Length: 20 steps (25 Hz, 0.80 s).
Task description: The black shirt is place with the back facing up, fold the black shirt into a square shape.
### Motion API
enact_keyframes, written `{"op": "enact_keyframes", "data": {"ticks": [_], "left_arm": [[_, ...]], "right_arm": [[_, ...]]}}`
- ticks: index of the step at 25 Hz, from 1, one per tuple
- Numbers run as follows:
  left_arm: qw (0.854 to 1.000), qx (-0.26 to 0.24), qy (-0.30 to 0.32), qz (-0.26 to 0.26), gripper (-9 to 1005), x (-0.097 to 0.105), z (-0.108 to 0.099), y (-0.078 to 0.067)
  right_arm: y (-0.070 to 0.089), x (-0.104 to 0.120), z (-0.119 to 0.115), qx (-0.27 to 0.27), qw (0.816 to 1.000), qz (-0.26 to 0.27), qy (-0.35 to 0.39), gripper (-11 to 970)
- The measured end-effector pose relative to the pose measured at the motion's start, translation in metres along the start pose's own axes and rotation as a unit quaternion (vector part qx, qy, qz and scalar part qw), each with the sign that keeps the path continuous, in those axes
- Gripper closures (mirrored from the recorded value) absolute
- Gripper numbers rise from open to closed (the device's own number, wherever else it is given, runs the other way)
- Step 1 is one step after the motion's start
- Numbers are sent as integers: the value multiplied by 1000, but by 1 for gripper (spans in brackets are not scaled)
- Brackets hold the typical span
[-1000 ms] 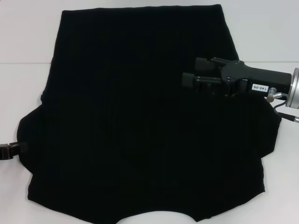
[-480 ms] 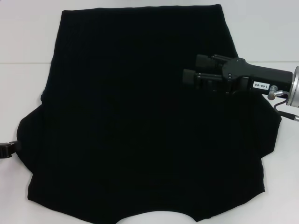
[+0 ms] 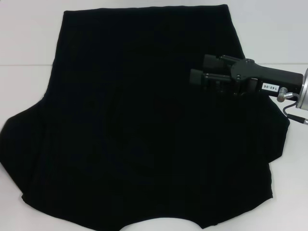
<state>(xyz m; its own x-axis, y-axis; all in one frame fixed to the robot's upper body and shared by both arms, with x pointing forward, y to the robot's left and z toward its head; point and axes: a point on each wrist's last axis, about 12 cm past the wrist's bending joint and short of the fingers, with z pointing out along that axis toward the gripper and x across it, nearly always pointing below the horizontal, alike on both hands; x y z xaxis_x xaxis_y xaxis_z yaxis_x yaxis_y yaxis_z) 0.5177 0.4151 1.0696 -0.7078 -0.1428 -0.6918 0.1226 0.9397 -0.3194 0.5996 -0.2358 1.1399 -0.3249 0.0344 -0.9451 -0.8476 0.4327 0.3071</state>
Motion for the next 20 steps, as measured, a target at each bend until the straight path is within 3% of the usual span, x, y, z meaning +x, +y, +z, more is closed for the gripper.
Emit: {"op": "enact_keyframes", "data": {"ticks": [12, 20], "left_arm": [[999, -36, -13, -4, 997, -6, -10, 11], [998, -55, -21, -21, 998, 2, -21, 19]], "right_arm": [[0, 1, 0, 0, 1000, 4, -2, 65], [0, 1, 1, 0, 1000, 5, -2, 66]]}}
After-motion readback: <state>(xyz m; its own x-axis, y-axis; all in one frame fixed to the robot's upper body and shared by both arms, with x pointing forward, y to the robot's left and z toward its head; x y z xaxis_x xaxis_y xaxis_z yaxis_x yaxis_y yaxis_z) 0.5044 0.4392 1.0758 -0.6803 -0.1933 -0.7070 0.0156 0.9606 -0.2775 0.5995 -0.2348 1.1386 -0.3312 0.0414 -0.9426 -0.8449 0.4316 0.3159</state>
